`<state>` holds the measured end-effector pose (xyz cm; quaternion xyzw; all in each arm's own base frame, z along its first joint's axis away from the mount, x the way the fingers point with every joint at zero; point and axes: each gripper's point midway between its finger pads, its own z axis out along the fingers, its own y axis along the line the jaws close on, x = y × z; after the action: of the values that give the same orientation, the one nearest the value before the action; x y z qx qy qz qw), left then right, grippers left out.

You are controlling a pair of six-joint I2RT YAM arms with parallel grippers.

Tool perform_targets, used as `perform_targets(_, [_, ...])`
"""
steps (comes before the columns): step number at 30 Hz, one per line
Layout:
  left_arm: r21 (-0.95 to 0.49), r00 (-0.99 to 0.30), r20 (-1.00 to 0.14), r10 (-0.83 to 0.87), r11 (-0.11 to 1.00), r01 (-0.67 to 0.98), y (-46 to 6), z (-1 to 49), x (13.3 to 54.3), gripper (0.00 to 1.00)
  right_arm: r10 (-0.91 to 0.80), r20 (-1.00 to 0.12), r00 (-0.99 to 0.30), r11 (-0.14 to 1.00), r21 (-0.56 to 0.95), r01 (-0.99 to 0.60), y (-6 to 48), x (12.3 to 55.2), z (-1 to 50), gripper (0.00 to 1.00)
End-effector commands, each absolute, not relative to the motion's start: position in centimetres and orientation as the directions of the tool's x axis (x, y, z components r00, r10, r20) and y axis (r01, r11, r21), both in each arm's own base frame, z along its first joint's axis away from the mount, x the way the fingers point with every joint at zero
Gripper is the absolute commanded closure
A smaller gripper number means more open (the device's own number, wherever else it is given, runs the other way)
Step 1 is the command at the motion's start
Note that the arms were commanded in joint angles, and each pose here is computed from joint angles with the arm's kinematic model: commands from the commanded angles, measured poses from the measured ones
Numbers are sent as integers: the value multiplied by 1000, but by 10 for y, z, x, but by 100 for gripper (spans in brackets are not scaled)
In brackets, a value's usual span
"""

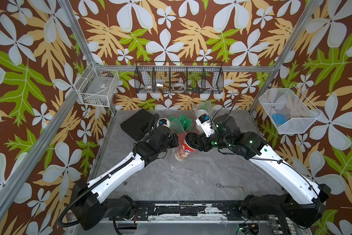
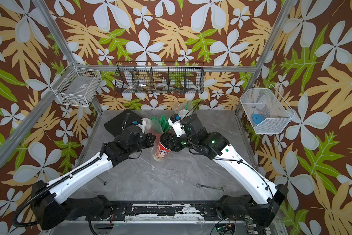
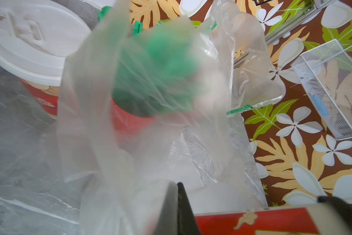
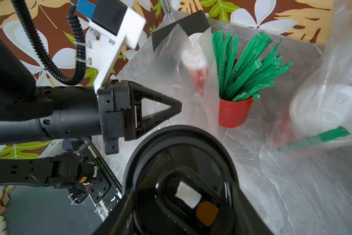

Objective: Pack milk tea into plastic carrier bags
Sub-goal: Place the milk tea cup in the plastic carrier bag.

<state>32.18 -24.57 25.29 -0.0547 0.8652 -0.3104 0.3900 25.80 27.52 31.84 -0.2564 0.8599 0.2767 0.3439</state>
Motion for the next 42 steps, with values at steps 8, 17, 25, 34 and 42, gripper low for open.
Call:
perform_targets(8, [-621, -673, -643, -365, 763, 179, -250, 265, 322, 100, -253, -716, -651, 712, 318, -626, 294, 274, 295, 47])
perform_targets(17, [-630, -664, -649, -373, 752, 193, -251, 272, 322, 100, -217, -696, -684, 693, 384, -610, 307, 278, 272, 47])
perform_targets(25, [-635, -660, -648, -379, 748, 194, -250, 274, 321, 100, -198, -675, -711, 689, 421, -591, 317, 282, 255, 49])
perform_targets(34, [-642, -657, -645, -391, 744, 186, -249, 274, 321, 100, -128, -672, -729, 671, 483, -563, 324, 282, 250, 50])
perform_targets(42, [-651, -659, -637, -400, 737, 183, -250, 273, 322, 100, -119, -675, -728, 665, 490, -564, 334, 276, 242, 49])
